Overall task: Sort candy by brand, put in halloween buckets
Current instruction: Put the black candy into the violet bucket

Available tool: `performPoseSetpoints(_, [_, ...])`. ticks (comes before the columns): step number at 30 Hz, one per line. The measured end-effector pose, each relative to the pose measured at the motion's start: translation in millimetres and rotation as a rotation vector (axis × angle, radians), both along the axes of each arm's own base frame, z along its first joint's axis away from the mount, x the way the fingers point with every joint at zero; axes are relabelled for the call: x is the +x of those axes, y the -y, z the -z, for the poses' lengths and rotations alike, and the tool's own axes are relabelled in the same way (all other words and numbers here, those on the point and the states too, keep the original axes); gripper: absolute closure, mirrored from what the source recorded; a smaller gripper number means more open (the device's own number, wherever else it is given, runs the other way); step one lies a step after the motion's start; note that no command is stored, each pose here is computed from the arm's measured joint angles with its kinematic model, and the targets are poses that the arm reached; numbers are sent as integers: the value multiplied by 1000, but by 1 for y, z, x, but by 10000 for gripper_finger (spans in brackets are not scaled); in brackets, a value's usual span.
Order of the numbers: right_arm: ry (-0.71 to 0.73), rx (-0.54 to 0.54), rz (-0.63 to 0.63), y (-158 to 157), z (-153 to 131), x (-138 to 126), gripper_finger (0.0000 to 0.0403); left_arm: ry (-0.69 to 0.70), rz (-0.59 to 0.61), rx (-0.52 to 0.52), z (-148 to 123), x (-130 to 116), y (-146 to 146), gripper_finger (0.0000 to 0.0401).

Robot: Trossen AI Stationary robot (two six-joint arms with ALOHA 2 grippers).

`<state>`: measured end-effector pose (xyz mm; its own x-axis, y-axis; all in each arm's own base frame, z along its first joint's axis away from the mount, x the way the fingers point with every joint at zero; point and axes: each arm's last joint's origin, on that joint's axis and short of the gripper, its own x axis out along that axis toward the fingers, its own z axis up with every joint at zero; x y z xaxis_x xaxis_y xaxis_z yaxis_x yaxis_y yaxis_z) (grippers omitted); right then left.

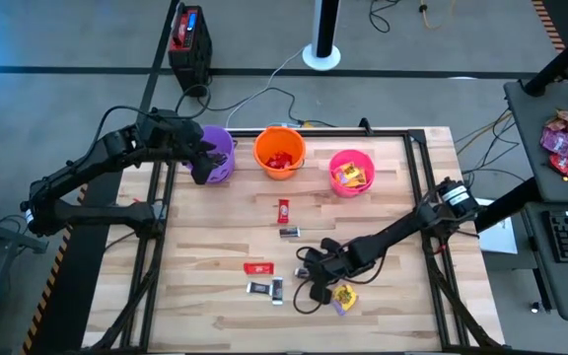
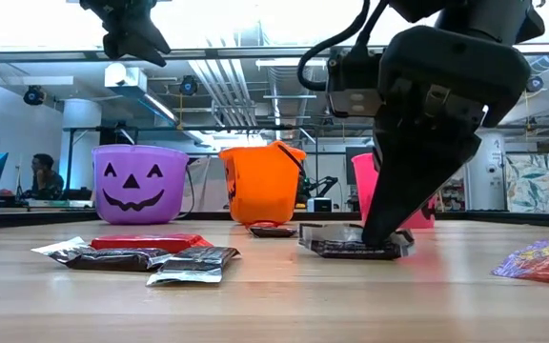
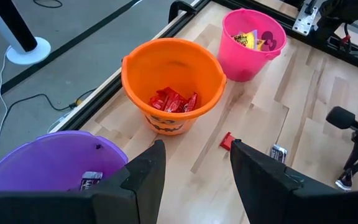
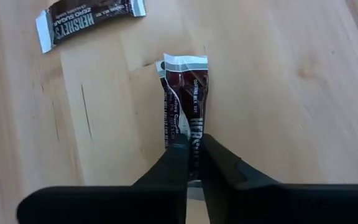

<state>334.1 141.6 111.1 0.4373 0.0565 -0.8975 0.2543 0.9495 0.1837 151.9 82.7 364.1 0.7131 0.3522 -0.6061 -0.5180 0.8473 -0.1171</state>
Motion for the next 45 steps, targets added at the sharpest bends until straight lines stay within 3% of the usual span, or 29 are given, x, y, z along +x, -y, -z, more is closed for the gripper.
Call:
performPoseSetpoints(6, [24, 5, 8, 6, -13, 0, 389, -1, 2, 2, 0, 0, 0, 236])
performPoseSetpoints(10, [19, -66, 22, 21, -30, -5, 390, 6, 29, -12, 0, 0, 1, 236])
performPoseSetpoints(12, [42, -106, 44, 31, -43, -6, 390, 46, 168, -78, 0, 2, 5, 236])
performPoseSetpoints(16, [217, -161, 74, 52, -93, 1, 391, 215, 625, -276, 1, 7, 18, 236])
performPoseSetpoints(18, [301, -227, 77, 63, -116, 6, 391, 273, 707, -308, 5, 11, 20, 236])
performPoseSetpoints(24, [609, -410, 79, 95, -194, 26, 391, 327, 585, -306, 38, 26, 11, 236])
performPoseSetpoints(29, [694, -540, 93, 114, -229, 40, 391, 520, 568, -311, 57, 37, 8, 236])
performPoseSetpoints(35, [719, -584, 139, 135, -243, 57, 391, 756, 503, -261, 59, 42, 5, 236])
performPoseSetpoints(45, [695, -625, 125, 150, -242, 71, 391, 787, 322, -196, 61, 45, -2, 236])
